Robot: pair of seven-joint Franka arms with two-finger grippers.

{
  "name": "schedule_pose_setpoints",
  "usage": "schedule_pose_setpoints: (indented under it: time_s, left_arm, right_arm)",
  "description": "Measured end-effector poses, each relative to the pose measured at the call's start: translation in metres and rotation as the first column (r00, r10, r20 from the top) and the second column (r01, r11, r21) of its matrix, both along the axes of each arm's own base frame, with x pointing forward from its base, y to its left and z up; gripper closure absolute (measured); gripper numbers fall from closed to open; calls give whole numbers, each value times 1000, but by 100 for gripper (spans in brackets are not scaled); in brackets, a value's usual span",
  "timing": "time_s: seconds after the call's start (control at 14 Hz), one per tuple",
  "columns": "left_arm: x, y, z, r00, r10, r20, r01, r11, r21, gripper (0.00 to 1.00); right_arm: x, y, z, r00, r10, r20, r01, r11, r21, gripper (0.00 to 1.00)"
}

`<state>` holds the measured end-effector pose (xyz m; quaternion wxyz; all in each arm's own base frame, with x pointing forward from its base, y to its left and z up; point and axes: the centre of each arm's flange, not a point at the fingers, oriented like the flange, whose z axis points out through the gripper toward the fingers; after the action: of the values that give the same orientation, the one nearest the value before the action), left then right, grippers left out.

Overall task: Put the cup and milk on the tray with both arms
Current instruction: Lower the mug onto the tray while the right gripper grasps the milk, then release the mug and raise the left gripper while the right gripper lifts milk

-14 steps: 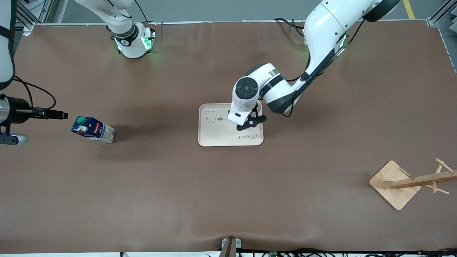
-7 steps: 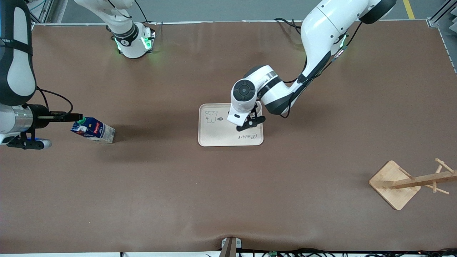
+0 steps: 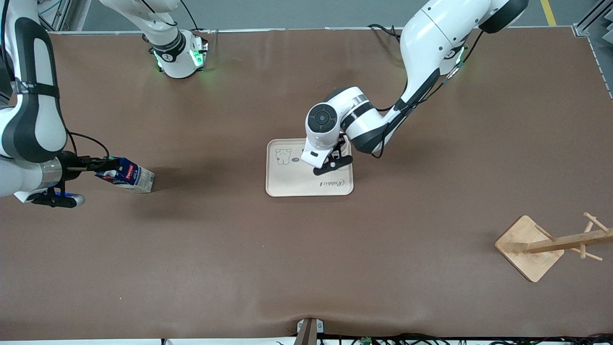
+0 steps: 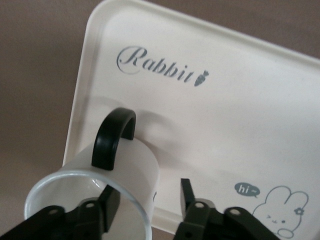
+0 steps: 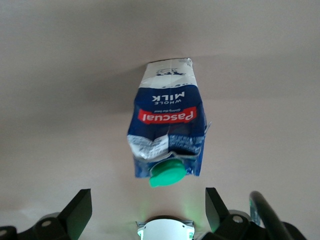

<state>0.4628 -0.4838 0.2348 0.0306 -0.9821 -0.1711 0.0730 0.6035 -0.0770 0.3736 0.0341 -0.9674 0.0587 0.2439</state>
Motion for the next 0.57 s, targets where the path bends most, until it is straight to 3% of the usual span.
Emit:
schedule_pose_setpoints:
  time_s: [0.29, 0.5, 0.57]
  left_arm:
    - [28, -6, 52, 995, 33, 91, -28, 998, -57, 0]
    - [55, 12, 128, 982, 48, 185, -34, 996, -80, 0]
    - [64, 26, 151, 979, 24, 200, -11, 998, -63, 0]
  right_arm:
    - [-5, -2, -34, 1000, 1, 27, -1, 1000, -18, 0]
    - [-8, -5, -51, 999, 1, 51, 1, 1000, -27, 0]
    - [-9, -7, -55, 999, -1, 55, 3, 1000, -30, 9]
